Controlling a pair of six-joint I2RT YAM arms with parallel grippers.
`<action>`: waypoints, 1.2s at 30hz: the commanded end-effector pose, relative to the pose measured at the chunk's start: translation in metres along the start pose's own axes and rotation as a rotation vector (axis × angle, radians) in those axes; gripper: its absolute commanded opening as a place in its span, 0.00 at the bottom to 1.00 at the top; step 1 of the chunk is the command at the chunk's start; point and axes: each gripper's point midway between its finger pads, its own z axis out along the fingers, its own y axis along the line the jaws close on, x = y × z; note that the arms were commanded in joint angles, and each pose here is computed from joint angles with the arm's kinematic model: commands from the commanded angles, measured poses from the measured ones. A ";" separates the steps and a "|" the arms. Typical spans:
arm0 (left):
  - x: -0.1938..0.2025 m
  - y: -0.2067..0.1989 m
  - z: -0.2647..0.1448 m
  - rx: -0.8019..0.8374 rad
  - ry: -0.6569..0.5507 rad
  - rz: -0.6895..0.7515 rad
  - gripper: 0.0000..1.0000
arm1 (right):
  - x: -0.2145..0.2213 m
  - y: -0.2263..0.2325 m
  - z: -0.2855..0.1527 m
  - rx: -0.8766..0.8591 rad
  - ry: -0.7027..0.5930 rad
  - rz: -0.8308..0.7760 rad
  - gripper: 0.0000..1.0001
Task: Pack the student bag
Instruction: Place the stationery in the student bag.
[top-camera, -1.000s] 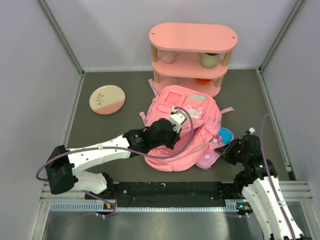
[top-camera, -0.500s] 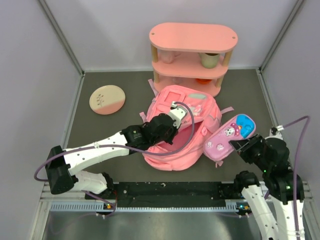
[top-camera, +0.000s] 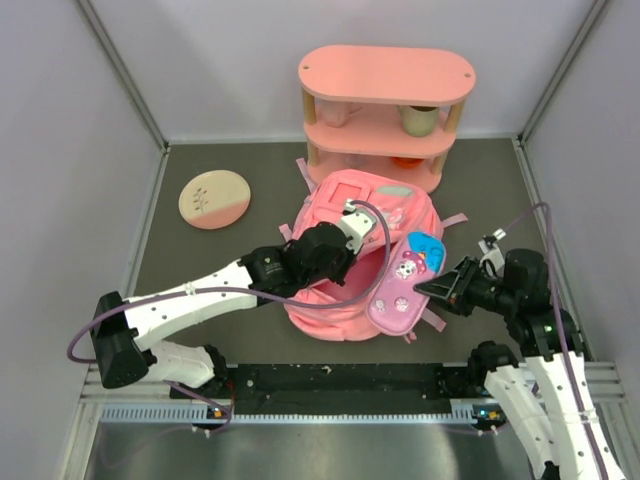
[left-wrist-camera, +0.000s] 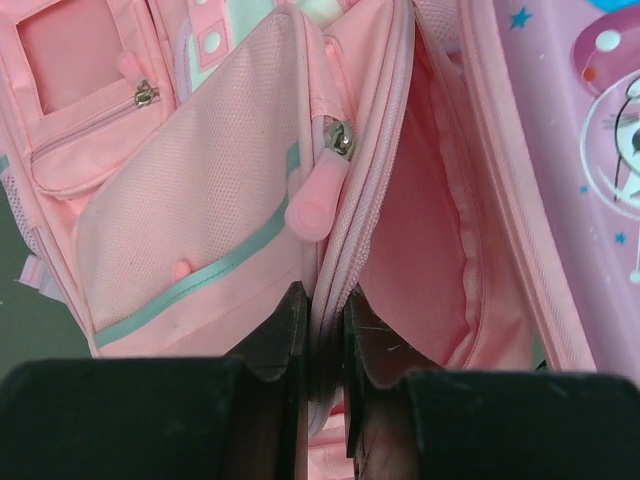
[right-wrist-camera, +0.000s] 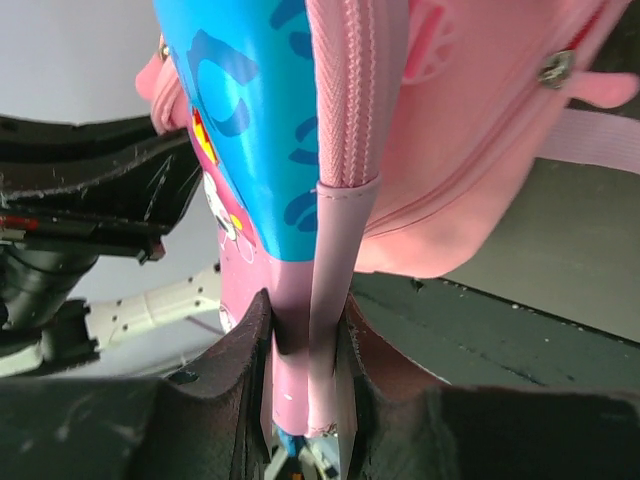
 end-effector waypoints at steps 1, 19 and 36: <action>-0.089 -0.008 -0.025 0.046 -0.268 -0.073 0.00 | 0.014 0.032 0.008 -0.181 0.120 -0.072 0.00; -0.092 -0.043 -0.053 0.133 -0.291 0.006 0.00 | 0.011 0.032 0.122 -0.001 0.079 -0.029 0.00; -0.079 -0.063 -0.051 0.199 -0.248 -0.055 0.00 | -0.100 0.048 0.151 -0.169 -0.565 0.295 0.00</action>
